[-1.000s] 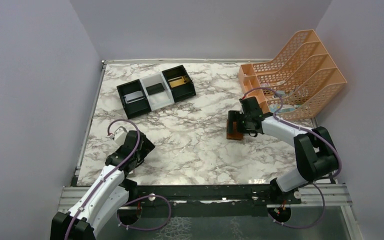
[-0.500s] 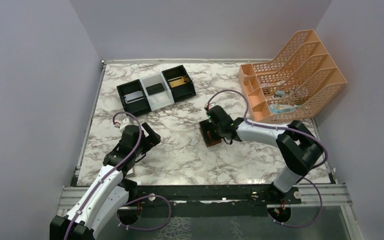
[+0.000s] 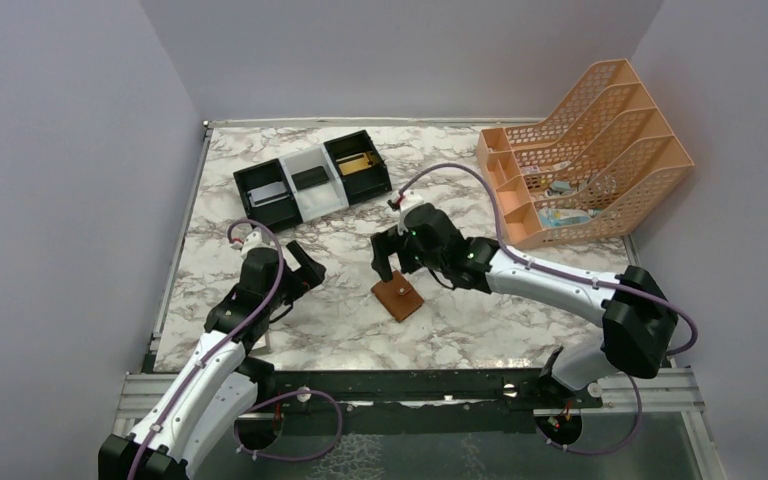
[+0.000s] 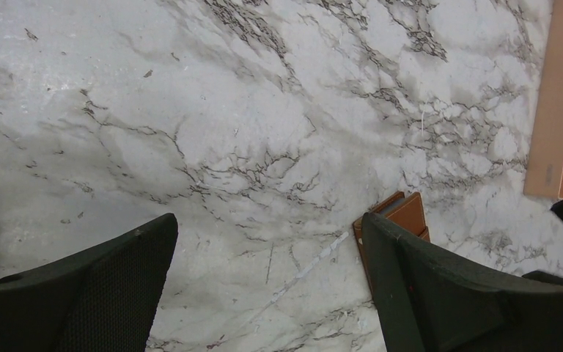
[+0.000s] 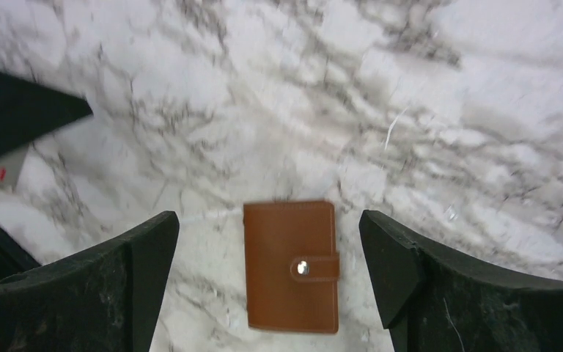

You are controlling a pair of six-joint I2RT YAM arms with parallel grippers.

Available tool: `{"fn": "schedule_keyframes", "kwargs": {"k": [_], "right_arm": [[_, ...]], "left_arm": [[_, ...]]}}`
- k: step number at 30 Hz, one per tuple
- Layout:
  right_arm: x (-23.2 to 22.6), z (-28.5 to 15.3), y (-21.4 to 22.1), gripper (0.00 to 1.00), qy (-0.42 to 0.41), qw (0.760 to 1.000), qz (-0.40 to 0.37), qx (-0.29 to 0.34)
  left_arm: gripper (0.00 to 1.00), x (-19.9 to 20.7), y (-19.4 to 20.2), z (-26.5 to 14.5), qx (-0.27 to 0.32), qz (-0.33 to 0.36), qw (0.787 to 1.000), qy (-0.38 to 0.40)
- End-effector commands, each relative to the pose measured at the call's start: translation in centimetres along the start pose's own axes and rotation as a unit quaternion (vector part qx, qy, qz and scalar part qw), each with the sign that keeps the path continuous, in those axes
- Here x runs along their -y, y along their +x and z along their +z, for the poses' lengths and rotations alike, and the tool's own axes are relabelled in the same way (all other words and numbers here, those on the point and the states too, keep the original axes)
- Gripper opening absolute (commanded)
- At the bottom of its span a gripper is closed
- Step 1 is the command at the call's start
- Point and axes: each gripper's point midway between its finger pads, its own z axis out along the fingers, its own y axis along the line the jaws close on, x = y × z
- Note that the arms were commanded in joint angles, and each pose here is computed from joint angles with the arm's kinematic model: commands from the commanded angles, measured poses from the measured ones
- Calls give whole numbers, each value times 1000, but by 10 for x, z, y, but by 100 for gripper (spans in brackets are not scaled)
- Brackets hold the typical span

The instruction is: Take the credit cards out of the card holder

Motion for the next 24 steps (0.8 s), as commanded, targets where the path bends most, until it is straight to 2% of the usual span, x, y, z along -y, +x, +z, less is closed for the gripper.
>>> {"fn": "schedule_keyframes", "kwargs": {"k": [1,5,10,24], "right_arm": [[19,11,-57,97,79,993,-4,85],[25,33,-84,99,112,986,-20,120],[22,63,-111,100,129,983,-26,130],[-9,143,-151,88,44,990,-15,130]], "left_arm": [[99,13,-6,-3,6,8,1000,28],[99,13,-12,-4,16,9,999,26],[99,12,-12,-5,19,5,999,25],[99,6,-35,-22,68,18,998,-2]]}}
